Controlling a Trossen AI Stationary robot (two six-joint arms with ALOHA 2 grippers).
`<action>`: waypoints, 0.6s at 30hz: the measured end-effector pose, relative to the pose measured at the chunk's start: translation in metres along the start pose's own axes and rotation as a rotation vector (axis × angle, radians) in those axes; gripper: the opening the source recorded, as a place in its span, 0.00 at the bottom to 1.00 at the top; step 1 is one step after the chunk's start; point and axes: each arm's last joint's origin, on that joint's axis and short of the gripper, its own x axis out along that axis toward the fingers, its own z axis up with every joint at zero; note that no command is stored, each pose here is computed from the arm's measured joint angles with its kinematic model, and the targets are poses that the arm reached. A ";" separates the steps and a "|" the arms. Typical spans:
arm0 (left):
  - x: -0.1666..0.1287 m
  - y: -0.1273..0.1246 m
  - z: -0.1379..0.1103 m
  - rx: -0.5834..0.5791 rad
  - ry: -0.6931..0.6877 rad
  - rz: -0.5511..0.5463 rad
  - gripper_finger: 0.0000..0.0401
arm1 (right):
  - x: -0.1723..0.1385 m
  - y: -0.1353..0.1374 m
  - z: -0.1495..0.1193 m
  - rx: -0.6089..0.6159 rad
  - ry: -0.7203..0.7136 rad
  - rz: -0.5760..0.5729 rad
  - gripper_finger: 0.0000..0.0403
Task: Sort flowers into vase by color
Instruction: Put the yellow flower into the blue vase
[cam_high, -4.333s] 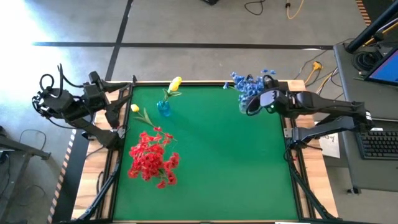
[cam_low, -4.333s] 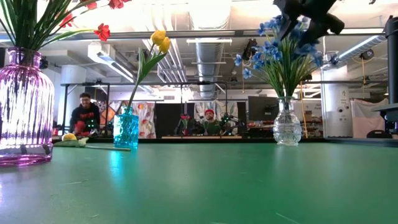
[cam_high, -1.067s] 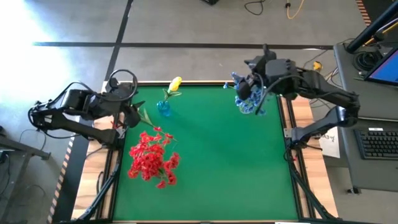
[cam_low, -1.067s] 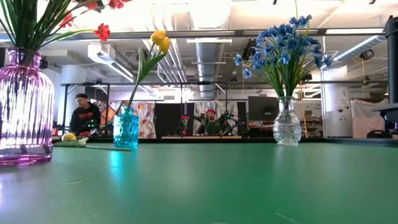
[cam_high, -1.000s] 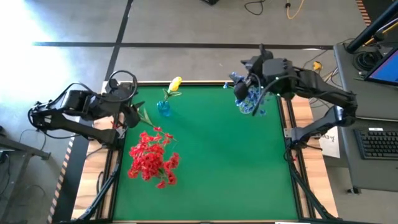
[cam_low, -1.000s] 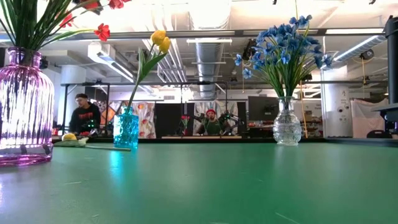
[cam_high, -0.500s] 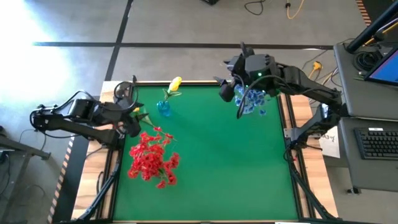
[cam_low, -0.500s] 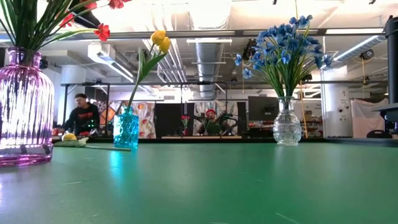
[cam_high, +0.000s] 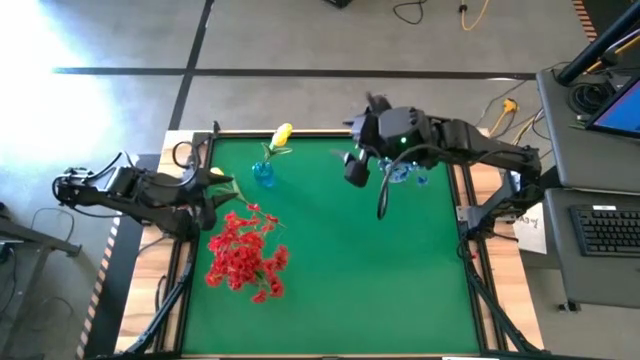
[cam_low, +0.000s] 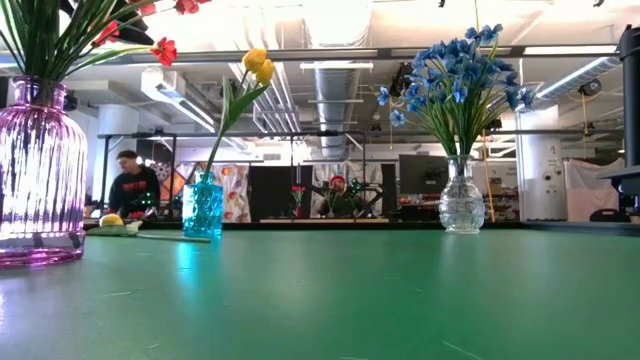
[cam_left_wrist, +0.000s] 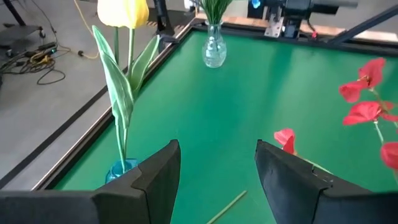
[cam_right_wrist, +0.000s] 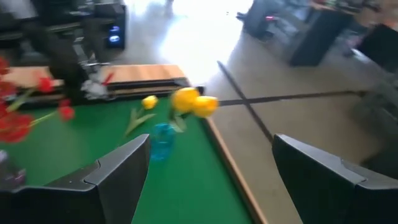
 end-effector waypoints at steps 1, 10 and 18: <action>-0.001 0.001 -0.001 -0.004 -0.006 -0.002 0.48 | 0.001 0.004 0.000 -0.009 0.001 0.021 0.81; -0.009 0.007 -0.003 -0.028 -0.045 -0.011 0.48 | 0.022 0.040 -0.009 -0.069 0.051 0.180 0.81; -0.013 0.009 -0.004 -0.035 -0.061 -0.013 0.48 | 0.051 0.075 -0.023 -0.134 0.120 0.241 0.81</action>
